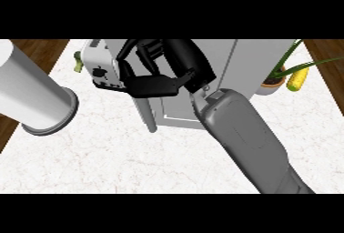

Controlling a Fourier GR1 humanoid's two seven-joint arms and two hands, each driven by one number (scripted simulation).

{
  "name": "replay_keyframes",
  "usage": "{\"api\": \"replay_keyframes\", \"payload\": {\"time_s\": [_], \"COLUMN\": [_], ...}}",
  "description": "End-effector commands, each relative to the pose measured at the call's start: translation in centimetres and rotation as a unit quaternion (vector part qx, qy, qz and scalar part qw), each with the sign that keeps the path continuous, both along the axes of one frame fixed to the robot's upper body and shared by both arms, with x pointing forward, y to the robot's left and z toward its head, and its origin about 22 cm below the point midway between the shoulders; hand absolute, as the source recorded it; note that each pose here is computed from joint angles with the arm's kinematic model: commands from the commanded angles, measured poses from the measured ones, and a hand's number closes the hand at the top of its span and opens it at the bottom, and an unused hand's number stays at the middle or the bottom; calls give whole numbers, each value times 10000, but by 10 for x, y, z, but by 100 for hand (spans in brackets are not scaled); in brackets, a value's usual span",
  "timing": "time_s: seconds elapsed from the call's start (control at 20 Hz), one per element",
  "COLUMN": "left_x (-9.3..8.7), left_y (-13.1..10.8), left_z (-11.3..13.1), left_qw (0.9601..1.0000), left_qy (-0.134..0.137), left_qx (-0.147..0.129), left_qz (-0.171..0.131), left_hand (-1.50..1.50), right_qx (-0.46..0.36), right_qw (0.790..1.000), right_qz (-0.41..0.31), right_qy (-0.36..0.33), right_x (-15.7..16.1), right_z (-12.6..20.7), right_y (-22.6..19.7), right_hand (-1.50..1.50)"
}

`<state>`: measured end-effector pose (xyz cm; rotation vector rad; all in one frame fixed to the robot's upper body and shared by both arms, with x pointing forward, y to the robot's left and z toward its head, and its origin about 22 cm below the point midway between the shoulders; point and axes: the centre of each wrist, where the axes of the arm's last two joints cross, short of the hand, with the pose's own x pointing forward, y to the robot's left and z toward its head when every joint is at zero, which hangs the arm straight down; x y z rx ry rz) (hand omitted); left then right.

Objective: Pick up the bottled water, place it into the cabinet and close the cabinet

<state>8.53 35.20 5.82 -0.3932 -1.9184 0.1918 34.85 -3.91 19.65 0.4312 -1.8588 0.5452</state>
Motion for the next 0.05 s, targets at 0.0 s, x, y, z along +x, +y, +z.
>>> {"api": "replay_keyframes", "payload": {"time_s": [0.0], "left_x": [1], "left_y": [-2], "left_z": [-4], "left_qw": [10000], "left_qy": [22], "left_qx": [-54], "left_qz": [-46], "left_hand": [150], "right_qx": [-146], "right_qw": [9923], "right_qz": [-930], "right_qy": [804], "right_x": [39], "right_z": [-14], "right_y": [-23], "right_hand": [150]}}
